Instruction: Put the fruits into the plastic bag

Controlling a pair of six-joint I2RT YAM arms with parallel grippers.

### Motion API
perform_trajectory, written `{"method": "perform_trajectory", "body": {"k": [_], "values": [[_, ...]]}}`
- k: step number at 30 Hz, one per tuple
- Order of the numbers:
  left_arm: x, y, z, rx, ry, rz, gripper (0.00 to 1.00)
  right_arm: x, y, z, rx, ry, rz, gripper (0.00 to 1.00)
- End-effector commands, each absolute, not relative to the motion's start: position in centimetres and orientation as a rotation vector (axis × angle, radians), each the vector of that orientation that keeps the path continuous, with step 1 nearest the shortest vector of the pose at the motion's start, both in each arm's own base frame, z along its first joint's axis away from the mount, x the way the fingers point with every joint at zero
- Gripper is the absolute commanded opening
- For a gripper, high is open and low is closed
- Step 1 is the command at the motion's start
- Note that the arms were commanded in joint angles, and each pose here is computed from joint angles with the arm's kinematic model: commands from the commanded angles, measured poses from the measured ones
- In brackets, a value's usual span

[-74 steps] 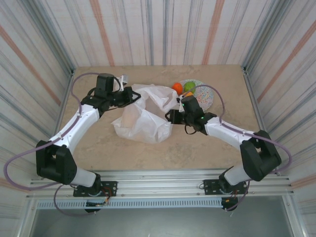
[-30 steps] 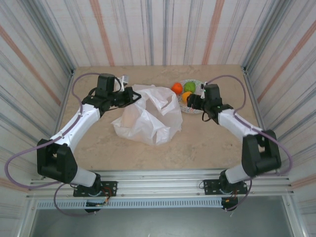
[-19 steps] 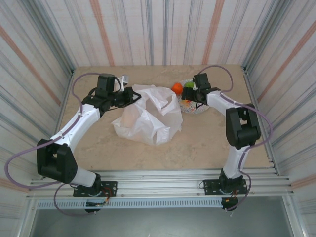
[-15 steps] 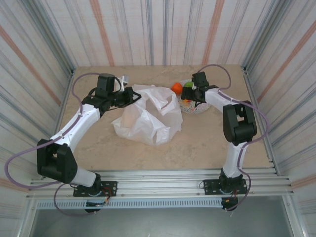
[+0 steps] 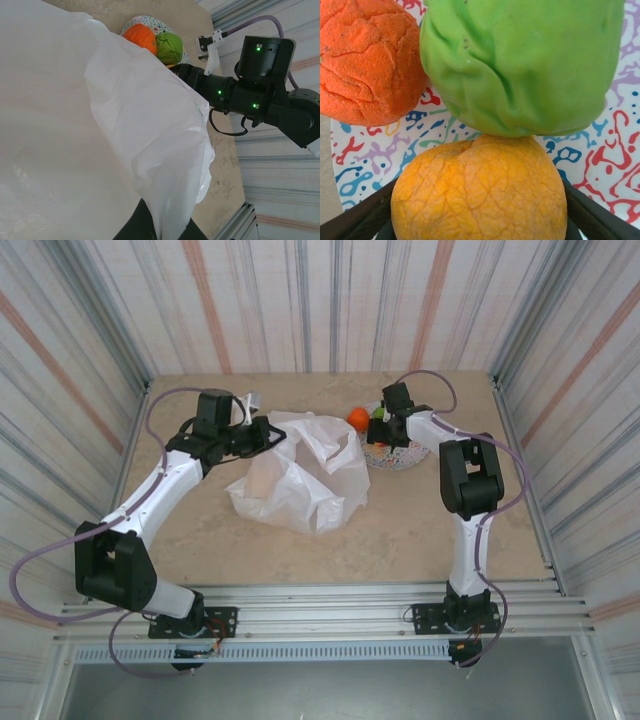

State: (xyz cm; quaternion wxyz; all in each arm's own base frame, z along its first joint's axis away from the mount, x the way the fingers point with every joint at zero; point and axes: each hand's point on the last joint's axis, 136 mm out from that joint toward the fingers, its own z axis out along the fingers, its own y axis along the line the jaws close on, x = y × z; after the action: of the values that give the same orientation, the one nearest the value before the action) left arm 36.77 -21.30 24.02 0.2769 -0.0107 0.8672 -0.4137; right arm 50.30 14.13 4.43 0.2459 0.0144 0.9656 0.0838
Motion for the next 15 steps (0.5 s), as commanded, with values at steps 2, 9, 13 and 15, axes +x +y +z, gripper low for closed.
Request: {"method": "perform_trajectory", "body": {"k": [2,9,13,15], "values": [[36.3,-21.2,24.8,0.012,2.297,-1.118,0.0,50.3,14.1,4.9,0.01,2.649,0.237,0.62],[36.1,-21.2,24.8,0.009,2.298,-1.124,0.0,47.5,13.2,8.5,0.007,2.599,0.251,0.61],[36.0,-21.0,24.8,0.008,2.291,-1.117,0.0,43.3,13.5,10.9,0.007,2.563,0.375,0.61],[36.0,-21.0,24.7,0.004,2.292,-1.117,0.0,40.7,14.4,12.2,-0.007,2.523,0.493,0.6]]}}
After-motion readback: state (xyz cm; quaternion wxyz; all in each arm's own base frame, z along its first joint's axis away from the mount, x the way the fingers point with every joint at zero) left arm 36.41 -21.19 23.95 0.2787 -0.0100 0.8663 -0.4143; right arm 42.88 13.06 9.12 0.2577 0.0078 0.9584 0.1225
